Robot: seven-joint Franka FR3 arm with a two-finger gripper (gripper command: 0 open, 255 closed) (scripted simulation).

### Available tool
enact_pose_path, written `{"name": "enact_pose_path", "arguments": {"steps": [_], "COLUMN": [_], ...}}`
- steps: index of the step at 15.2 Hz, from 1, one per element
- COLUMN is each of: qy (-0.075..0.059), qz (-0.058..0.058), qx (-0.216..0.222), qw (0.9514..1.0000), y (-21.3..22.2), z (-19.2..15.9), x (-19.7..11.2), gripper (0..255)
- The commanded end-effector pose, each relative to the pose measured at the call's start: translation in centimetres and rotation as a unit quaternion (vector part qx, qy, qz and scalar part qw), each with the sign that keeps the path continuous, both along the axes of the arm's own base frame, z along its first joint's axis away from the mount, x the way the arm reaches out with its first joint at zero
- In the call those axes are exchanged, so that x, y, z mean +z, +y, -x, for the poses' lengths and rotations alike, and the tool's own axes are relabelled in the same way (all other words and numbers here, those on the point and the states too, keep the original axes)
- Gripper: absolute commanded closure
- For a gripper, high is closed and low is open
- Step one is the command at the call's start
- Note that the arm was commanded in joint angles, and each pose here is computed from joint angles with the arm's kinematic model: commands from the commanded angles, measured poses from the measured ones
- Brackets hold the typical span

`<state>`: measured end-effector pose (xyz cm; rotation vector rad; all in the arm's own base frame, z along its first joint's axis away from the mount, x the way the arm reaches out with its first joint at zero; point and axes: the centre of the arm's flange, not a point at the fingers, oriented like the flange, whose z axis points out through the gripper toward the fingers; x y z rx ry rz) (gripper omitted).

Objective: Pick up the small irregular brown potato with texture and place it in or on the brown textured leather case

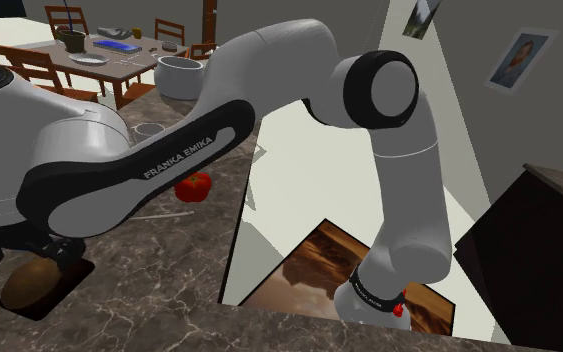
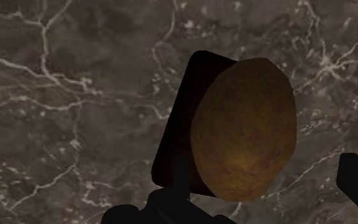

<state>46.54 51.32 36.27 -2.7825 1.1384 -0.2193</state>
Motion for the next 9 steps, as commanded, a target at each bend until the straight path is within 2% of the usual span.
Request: {"name": "enact_pose_path", "arguments": {"steps": [1,2,9], "qy": [0.0,0.0,0.0], "qz": [0.0,0.0,0.0], "qx": [0.0,0.0,0.0], "qw": [1.0,1.0,1.0], "y": [-0.3,-0.4,-0.4], "z": [0.7,0.9,0.9], "x": [2.2,3.2,3.2], "gripper": [0,0,0]}}
